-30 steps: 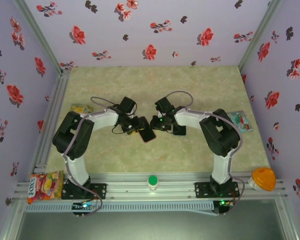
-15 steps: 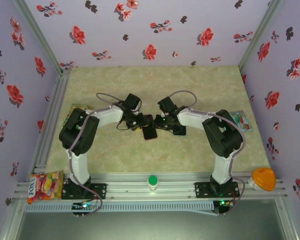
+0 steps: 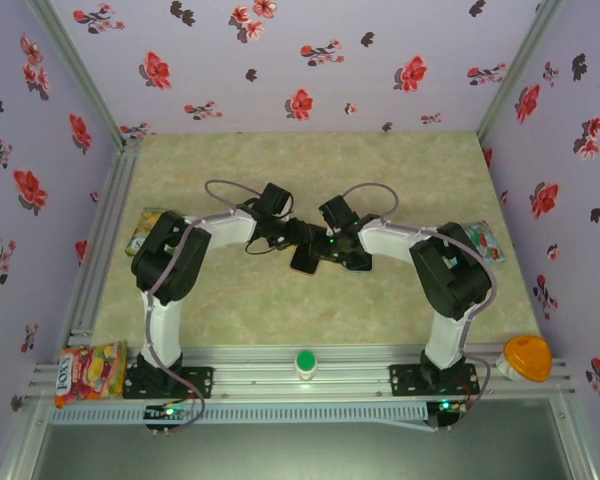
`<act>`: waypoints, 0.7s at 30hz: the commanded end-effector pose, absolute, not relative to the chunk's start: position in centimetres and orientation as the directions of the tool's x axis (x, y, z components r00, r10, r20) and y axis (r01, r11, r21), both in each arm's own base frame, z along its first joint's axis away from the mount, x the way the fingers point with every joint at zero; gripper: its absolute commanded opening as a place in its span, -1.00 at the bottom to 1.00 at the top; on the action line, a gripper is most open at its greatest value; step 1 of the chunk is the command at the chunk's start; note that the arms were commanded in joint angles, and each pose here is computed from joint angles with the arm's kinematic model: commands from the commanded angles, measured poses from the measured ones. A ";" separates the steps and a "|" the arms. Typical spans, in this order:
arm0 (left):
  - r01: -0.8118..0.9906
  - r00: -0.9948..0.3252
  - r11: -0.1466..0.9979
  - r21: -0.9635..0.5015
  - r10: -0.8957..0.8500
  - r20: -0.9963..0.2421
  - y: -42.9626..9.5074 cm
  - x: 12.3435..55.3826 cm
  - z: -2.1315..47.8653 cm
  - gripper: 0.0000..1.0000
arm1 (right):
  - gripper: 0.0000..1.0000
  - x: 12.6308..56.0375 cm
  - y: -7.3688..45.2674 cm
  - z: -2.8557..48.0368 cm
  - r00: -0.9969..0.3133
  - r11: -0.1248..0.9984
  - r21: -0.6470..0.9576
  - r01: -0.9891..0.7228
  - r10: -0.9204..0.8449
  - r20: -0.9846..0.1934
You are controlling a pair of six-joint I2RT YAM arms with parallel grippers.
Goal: Put the phone into the phone case
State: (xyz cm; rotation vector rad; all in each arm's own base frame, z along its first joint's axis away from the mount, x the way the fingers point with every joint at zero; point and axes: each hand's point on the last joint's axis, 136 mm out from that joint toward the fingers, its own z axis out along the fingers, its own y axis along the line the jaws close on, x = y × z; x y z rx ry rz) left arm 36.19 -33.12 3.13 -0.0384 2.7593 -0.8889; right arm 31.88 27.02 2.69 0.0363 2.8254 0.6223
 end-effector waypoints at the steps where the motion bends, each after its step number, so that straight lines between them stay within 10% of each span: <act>1: 0.224 -0.909 0.720 -0.657 -0.089 -0.407 -37.2 38.8 6.7 -0.16 | -0.33 31.9 27.8 3.5 -0.967 0.892 0.451 -0.038 0.082 -0.242; 21: 0.116 -0.897 0.754 -0.646 -0.200 -0.395 -30.3 36.9 6.1 -0.16 | -0.19 33.1 27.4 3.9 -0.962 0.902 0.430 -0.045 0.076 -0.261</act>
